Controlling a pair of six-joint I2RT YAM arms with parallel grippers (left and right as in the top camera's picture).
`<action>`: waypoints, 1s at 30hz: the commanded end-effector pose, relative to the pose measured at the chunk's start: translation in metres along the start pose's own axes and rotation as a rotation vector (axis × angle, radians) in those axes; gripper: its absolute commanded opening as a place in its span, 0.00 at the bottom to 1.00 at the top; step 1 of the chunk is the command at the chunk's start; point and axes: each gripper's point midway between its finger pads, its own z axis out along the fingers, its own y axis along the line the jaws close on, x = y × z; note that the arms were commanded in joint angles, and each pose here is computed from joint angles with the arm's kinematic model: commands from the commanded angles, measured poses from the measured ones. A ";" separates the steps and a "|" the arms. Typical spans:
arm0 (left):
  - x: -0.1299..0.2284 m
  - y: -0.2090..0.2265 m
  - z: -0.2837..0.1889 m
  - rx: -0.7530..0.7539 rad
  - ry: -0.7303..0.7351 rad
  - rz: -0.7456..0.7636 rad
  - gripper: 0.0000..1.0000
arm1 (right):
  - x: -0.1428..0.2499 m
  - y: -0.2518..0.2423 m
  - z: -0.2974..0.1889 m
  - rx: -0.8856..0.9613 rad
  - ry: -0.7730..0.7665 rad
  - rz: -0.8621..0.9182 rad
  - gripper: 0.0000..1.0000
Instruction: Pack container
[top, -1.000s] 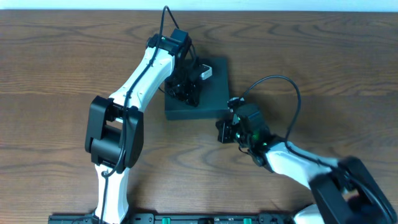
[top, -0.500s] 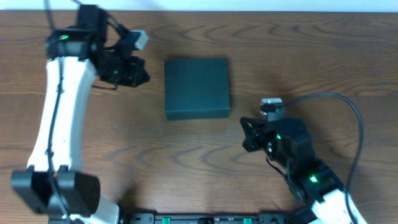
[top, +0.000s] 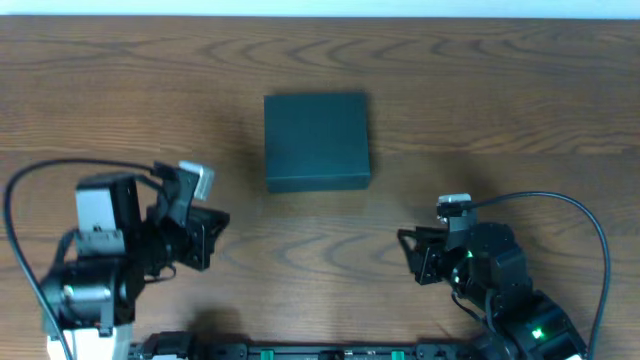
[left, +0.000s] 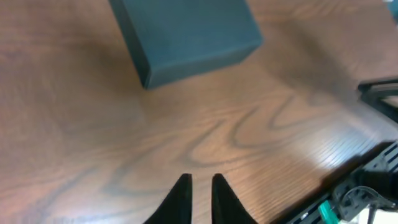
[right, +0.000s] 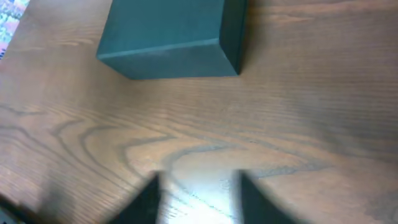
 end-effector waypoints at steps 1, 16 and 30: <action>0.005 0.002 0.000 -0.013 -0.008 -0.021 0.95 | 0.000 -0.002 0.002 0.009 0.007 0.004 0.99; 0.021 0.021 -0.001 -0.136 0.052 -0.246 0.95 | 0.004 -0.005 0.005 0.023 0.032 0.041 0.99; 0.014 0.102 -0.043 -0.649 -0.489 -0.079 0.95 | 0.004 -0.005 0.005 0.023 0.032 0.041 0.99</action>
